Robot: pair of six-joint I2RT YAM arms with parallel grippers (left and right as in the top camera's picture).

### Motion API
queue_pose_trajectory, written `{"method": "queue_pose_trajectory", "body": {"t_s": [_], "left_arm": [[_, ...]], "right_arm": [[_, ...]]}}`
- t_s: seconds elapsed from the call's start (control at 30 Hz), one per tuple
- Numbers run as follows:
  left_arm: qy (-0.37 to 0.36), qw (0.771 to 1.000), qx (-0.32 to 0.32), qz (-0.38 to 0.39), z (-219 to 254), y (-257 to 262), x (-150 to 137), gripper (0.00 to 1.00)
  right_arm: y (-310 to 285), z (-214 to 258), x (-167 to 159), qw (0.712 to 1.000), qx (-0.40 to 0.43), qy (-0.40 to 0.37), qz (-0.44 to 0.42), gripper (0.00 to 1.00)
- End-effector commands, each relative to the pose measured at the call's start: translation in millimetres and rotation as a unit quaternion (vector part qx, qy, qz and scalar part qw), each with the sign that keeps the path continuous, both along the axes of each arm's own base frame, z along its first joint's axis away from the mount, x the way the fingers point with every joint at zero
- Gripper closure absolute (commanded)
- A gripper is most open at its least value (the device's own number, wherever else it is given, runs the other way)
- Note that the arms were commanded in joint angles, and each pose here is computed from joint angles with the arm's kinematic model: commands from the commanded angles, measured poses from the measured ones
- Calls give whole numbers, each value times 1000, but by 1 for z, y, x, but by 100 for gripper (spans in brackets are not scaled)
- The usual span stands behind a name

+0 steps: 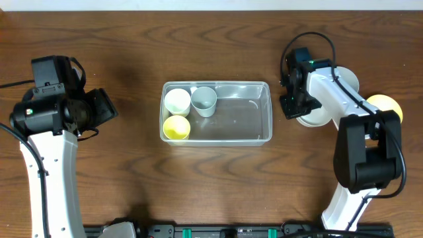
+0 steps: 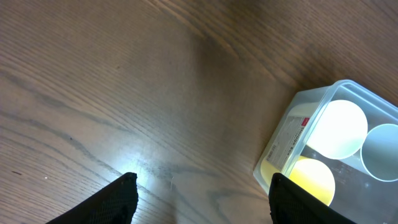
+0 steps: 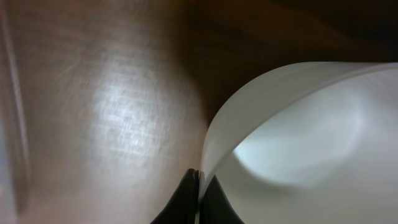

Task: Pack container
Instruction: 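Carry the white bowl into the container's right side and release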

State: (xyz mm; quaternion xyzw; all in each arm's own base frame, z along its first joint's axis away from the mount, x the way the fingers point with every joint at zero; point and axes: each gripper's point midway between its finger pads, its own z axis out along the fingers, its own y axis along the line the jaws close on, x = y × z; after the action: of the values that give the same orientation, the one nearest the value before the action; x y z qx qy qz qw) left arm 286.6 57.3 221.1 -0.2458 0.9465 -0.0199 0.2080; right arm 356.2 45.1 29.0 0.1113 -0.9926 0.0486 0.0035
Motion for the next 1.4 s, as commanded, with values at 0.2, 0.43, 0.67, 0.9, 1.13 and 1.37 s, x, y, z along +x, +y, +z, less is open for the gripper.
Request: {"method": "queue_pose_trajectory", "body": {"t_s": [0.2,0.43,0.67,0.9,1.13,1.37], "left_arm": [[-1,1000,-3,6,0,2,-1,32],[-2,1000,-3,6,0,2,-1,32],[-1,1000,-3,6,0,2,-1,32],[-1,1000,-3,6,0,2,-1,32],[-2,1000,-2,6,0,2,-1,32],[-1,1000,-2,6,0,2,-1,32]], "right_arm": [[62,160,18,973,94,-189,89,99],[138,205,-17,931,144,-230,246,99],[185,159,-40,927,142,-161,307,98],[190,105,-40,940,122,-87,308,98],[190,65,-39,946,107,-37,305,98],[191,45,-37,947,102,-20,303,95]]}}
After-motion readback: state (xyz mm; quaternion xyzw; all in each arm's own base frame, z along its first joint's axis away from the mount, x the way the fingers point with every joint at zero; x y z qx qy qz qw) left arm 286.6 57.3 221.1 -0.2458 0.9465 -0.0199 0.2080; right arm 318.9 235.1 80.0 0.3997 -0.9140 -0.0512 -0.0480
